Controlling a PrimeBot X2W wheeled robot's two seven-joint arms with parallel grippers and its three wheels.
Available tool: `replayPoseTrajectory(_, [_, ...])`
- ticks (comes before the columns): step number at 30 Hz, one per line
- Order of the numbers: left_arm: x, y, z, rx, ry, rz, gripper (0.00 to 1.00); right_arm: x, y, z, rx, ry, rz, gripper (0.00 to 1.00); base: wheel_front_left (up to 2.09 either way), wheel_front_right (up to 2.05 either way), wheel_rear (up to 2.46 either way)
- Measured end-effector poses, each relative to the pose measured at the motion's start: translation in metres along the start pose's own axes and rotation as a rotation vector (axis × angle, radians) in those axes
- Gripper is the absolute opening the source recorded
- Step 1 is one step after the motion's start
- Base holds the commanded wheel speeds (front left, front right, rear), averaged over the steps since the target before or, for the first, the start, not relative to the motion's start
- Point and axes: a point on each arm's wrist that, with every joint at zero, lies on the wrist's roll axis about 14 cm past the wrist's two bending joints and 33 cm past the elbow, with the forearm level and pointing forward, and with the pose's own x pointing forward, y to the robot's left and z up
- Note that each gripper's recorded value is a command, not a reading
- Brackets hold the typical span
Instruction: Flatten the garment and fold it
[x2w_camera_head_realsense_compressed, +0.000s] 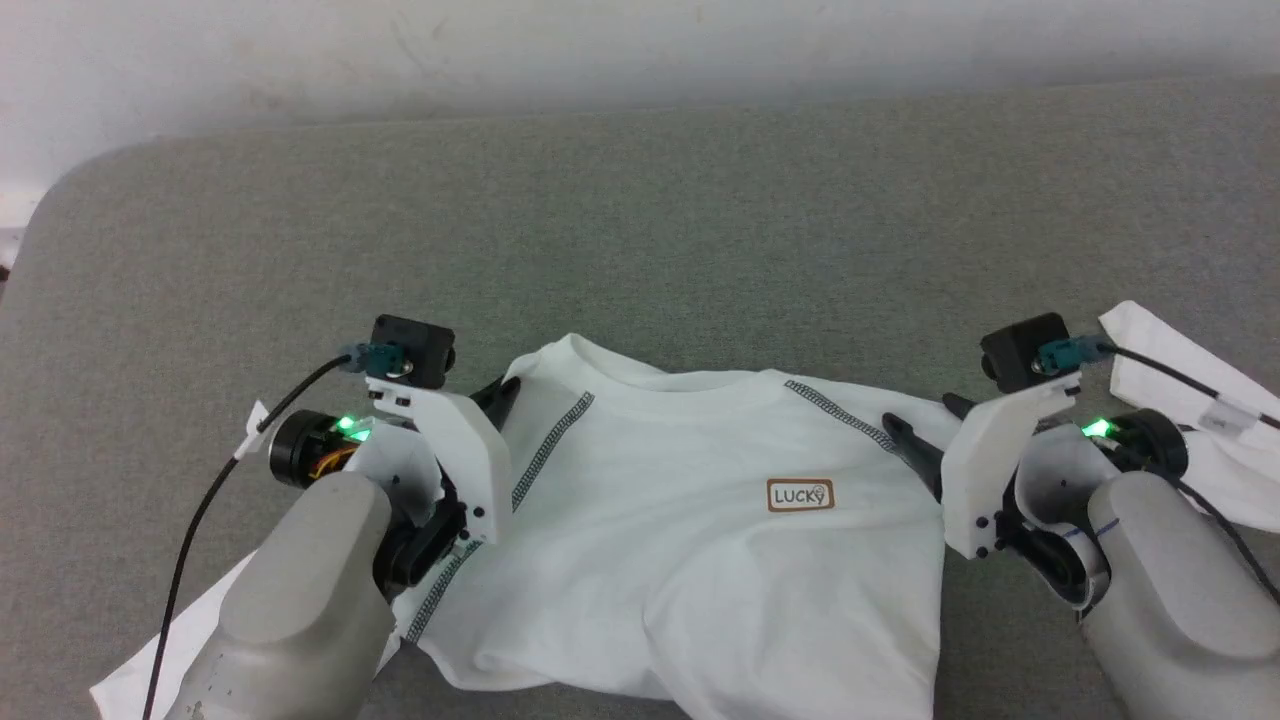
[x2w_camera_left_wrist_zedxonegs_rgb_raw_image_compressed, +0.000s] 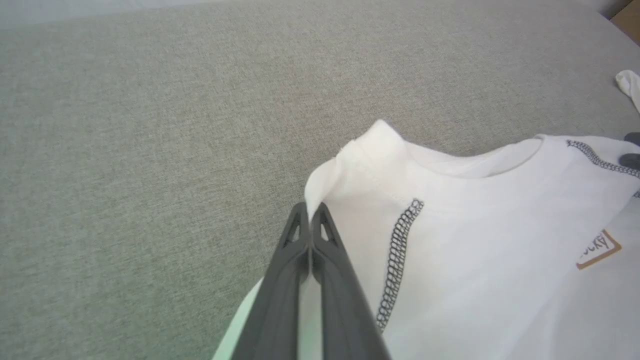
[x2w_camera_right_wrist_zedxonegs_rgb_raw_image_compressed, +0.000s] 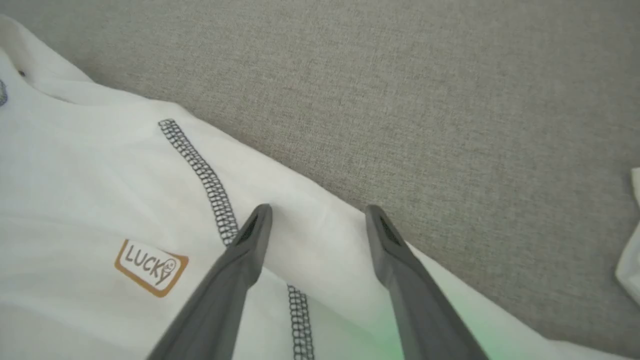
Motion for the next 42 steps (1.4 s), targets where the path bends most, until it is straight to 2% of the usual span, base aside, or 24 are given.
replayPoseTrajectory(4, [-0.002, 0.002, 0.003, -0.006, -0.021, 0.001, 0.0, 0.016, -0.002, -0.003, -0.07, 0.117, 0.008, 1.0, 0.0, 0.0, 0.0])
replayPoseTrajectory(10, [-0.002, 0.004, -0.002, -0.01, -0.019, -0.004, 0.0, 0.033, -0.003, -0.018, -0.11, 0.308, 0.017, 1.0, 0.0, 0.0, 0.0])
replayPoseTrajectory(11, [-0.002, 0.004, -0.003, -0.011, -0.018, -0.005, 0.0, 0.034, -0.003, -0.021, -0.106, 0.342, 0.022, 0.85, 0.0, 0.0, 0.0])
replayPoseTrajectory(12, [-0.003, 0.004, -0.003, -0.012, -0.017, -0.005, 0.0, 0.035, -0.002, -0.022, -0.105, 0.373, 0.026, 0.47, 0.0, 0.0, 0.0])
replayPoseTrajectory(13, [-0.003, 0.004, -0.003, -0.013, -0.017, -0.005, 0.0, 0.035, -0.002, -0.023, -0.099, 0.4, 0.029, 0.33, 0.0, 0.0, 0.0])
replayPoseTrajectory(14, [-0.003, 0.005, -0.003, -0.013, -0.018, -0.004, 0.0, 0.035, -0.001, -0.023, -0.094, 0.421, 0.033, 0.0, 0.0, 0.0, 0.0])
replayPoseTrajectory(20, [-0.005, 0.004, 0.0, -0.001, -0.018, -0.011, 0.0, 0.03, 0.008, -0.025, -0.068, 0.469, 0.062, 0.0, 0.0, 0.0, 0.0])
replayPoseTrajectory(24, [-0.011, 0.01, 0.022, 0.018, -0.099, 0.003, 0.0, 0.026, 0.005, -0.008, -0.086, 0.36, 0.052, 0.0, 0.0, 0.0, 0.0])
replayPoseTrajectory(26, [-0.016, 0.013, 0.039, 0.024, -0.156, 0.018, 0.0, 0.024, 0.004, 0.011, -0.075, 0.262, 0.048, 0.0, 0.0, 0.0, 0.0])
replayPoseTrajectory(29, [-0.027, 0.017, 0.08, 0.045, -0.275, 0.038, 0.0, 0.016, 0.002, 0.057, -0.093, 0.078, 0.032, 0.0, 0.0, 0.0, 0.0])
replayPoseTrajectory(36, [-0.057, 0.013, 0.198, 0.071, -0.596, 0.064, 0.0, -0.026, -0.011, 0.191, -0.12, -0.351, -0.044, 0.0, 0.0, 0.0, 0.0])
replayPoseTrajectory(42, [-0.077, 0.032, 0.295, 0.107, -0.837, 0.132, 0.0, -0.061, -0.003, 0.305, -0.148, -0.691, -0.062, 0.0, 0.0, 0.0, 0.0])
